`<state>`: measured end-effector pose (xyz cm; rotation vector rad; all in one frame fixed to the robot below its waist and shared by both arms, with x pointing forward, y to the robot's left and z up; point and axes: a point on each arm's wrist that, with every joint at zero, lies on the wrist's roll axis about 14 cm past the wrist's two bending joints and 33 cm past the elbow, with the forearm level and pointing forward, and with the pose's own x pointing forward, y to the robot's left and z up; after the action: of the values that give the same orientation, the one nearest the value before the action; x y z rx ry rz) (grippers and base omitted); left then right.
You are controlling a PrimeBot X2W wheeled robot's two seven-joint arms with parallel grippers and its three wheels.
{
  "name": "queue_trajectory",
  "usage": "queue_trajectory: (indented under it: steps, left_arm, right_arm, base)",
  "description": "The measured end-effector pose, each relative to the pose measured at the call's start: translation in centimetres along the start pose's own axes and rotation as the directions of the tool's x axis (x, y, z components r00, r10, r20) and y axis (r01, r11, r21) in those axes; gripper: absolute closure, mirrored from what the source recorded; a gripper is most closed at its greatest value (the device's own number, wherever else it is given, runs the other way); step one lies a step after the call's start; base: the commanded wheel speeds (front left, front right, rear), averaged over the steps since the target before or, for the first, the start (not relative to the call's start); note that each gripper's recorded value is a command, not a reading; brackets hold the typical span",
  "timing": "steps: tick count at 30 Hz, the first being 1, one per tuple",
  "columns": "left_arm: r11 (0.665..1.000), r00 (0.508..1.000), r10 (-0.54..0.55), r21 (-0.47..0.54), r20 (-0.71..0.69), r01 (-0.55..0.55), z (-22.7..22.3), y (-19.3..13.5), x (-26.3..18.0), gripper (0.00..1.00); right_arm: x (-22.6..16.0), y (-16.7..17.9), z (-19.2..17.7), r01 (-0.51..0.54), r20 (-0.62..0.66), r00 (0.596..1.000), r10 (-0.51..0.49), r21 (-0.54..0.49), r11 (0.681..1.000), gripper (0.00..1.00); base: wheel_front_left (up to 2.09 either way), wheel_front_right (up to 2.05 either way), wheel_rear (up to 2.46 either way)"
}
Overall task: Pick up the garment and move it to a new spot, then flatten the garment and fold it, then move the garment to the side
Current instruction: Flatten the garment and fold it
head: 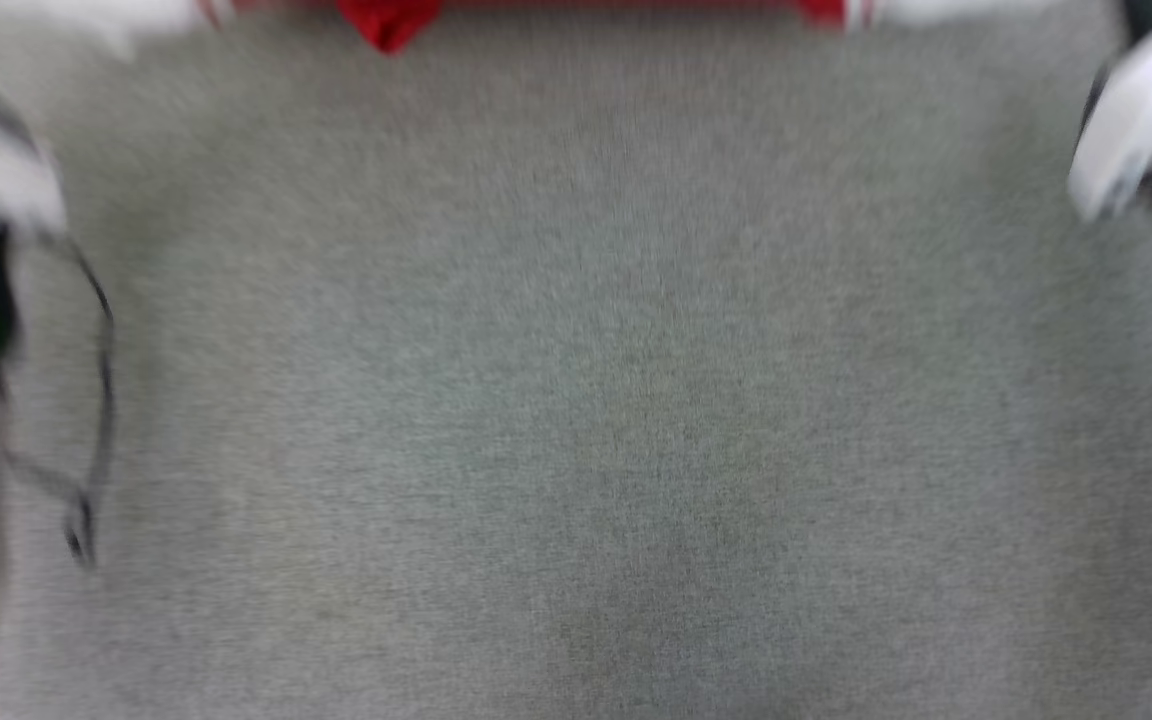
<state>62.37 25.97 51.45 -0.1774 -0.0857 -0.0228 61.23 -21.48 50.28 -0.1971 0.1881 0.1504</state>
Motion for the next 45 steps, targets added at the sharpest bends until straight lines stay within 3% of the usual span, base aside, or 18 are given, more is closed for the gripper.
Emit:
queue_trajectory:
  steps: [11, 16, 27, 28, 29, 30, 31, 34, 37, 45]
  left_arm:
    - [0.990, 0.983, 0.129, -0.032, -0.134, -0.135, -2.1, 0.9, -17.2, 1.00]
    - [0.982, 0.953, 0.164, -0.048, -0.253, -0.182, -3.5, 0.2, -23.9, 1.00]
    - [0.969, 0.885, 0.183, -0.073, -0.429, -0.236, -6.2, -0.8, -33.2, 1.00]
    - [0.968, 0.882, 0.184, -0.075, -0.433, -0.239, -6.2, -0.9, -33.6, 1.00]
    - [0.968, 0.879, 0.184, -0.073, -0.440, -0.239, -6.4, -1.0, -34.0, 1.00]
    - [0.967, 0.877, 0.187, -0.073, -0.442, -0.243, -6.5, -1.0, -34.3, 1.00]
    - [0.967, 0.876, 0.188, -0.076, -0.444, -0.245, -6.5, -1.1, -34.5, 1.00]
    - [0.967, 0.877, 0.183, -0.081, -0.444, -0.243, -6.5, -1.4, -34.7, 1.00]
    - [0.970, 0.881, 0.173, -0.081, -0.440, -0.230, -6.3, -1.7, -34.5, 1.00]
    - [0.977, 0.912, 0.136, -0.099, -0.388, -0.188, -4.9, -2.7, -31.3, 1.00]
  right_arm:
    - [-14.8, 3.0, -5.0, -0.005, -0.149, 0.989, 0.022, 0.112, 0.994, 1.00]
    - [-20.7, 5.2, -8.3, -0.001, -0.257, 0.965, 0.046, 0.175, 0.984, 1.00]
    - [-29.6, 8.7, -15.6, 0.029, -0.461, 0.881, 0.106, 0.277, 0.961, 1.00]
    - [-30.1, 8.8, -16.0, 0.032, -0.471, 0.875, 0.108, 0.279, 0.960, 0.93]
    - [-30.4, 8.8, -16.4, 0.036, -0.480, 0.871, 0.109, 0.284, 0.958, 0.70]
    - [-30.6, 9.0, -16.6, 0.041, -0.483, 0.869, 0.112, 0.295, 0.955, 0.14]
    - [-30.8, 9.1, -16.8, 0.043, -0.488, 0.865, 0.116, 0.304, 0.952, 0.00]
    - [-30.8, 9.3, -16.7, 0.040, -0.480, 0.869, 0.124, 0.317, 0.948, 0.00]
    - [-29.7, 8.5, -15.0, 0.050, -0.412, 0.906, 0.097, 0.330, 0.943, 0.00]
    - [-22.0, 3.4, -8.7, 0.112, -0.237, 0.971, -0.029, 0.345, 0.932, 0.00]
  base:
    - [0.00, 0.00, 0.00]
    - [0.00, 0.00, 0.00]
    - [0.00, 0.00, 0.00]
    - [0.00, 0.00, 0.00]
    - [0.00, 0.00, 0.00]
    - [0.00, 0.00, 0.00]
    - [0.00, 0.00, 0.00]
    - [0.00, 0.00, 0.00]
    - [0.00, 0.00, 0.00]
    - [0.00, 0.00, 0.00]
